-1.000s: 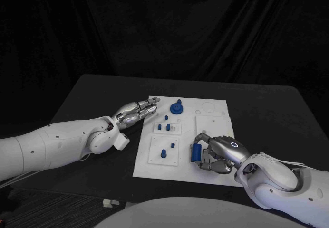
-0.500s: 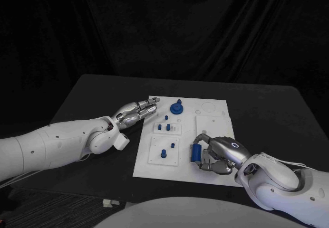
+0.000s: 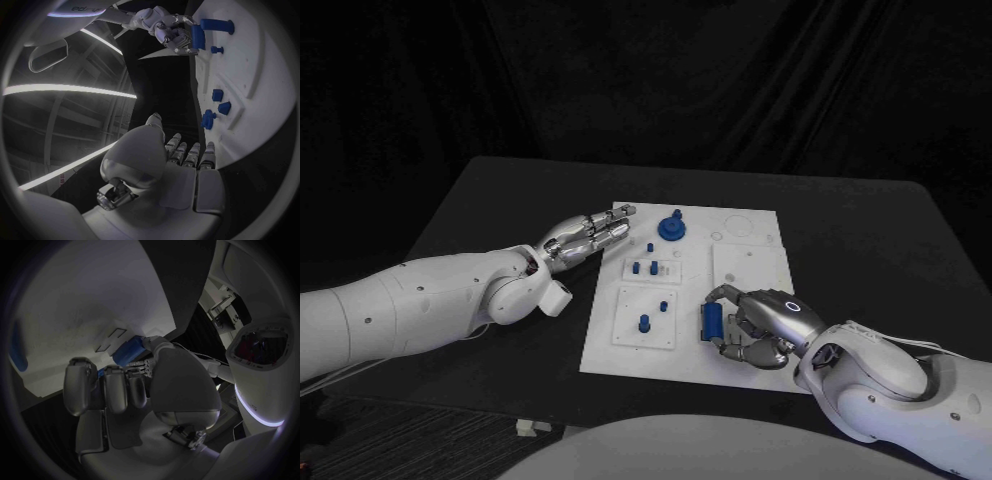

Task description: Assemble the parts on the task board

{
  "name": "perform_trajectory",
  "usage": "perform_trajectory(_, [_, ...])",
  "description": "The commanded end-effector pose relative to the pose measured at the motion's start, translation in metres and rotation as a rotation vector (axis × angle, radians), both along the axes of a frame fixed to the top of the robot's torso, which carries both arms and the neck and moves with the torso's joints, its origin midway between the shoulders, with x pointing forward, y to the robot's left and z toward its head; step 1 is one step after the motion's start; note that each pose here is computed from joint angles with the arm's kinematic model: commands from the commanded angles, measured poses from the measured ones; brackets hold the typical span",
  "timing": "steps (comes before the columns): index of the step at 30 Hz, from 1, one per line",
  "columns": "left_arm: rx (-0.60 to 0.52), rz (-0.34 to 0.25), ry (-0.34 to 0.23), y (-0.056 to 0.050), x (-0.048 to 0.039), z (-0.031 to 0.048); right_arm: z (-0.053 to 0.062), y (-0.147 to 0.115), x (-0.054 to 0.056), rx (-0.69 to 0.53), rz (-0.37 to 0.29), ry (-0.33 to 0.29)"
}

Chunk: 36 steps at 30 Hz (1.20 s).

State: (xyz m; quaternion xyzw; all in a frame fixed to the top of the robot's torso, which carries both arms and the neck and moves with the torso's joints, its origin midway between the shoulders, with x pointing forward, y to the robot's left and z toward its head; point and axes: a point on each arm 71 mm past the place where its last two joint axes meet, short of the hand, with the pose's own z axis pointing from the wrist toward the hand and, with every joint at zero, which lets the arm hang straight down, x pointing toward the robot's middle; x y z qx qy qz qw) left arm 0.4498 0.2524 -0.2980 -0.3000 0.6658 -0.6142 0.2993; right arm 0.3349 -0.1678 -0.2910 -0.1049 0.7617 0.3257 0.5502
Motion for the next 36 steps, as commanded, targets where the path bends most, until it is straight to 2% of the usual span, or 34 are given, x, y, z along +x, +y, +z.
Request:
perform_trajectory(1, [-0.018,-0.008,-0.001,-0.002,-0.0007,0.0005,-0.004,-0.001,-0.001,-0.031,0.006,0.029])
perform_trajectory(18, [-0.017,-0.008,0.000,-0.002,-0.0009,0.0001,-0.004,-0.001,0.000,-0.037,-0.004,0.032])
perform_trajectory(27, [-0.018,-0.007,0.001,-0.001,-0.0014,0.0000,-0.001,-0.002,0.000,-0.007,-0.017,0.007])
perform_trajectory(33, [-0.019,-0.003,-0.004,0.000,-0.0020,0.0006,0.009,-0.008,-0.003,0.052,-0.036,-0.042])
perform_trajectory(36, [-0.024,0.002,-0.015,0.000,-0.0025,0.0017,0.022,-0.016,-0.002,0.103,-0.061,-0.085])
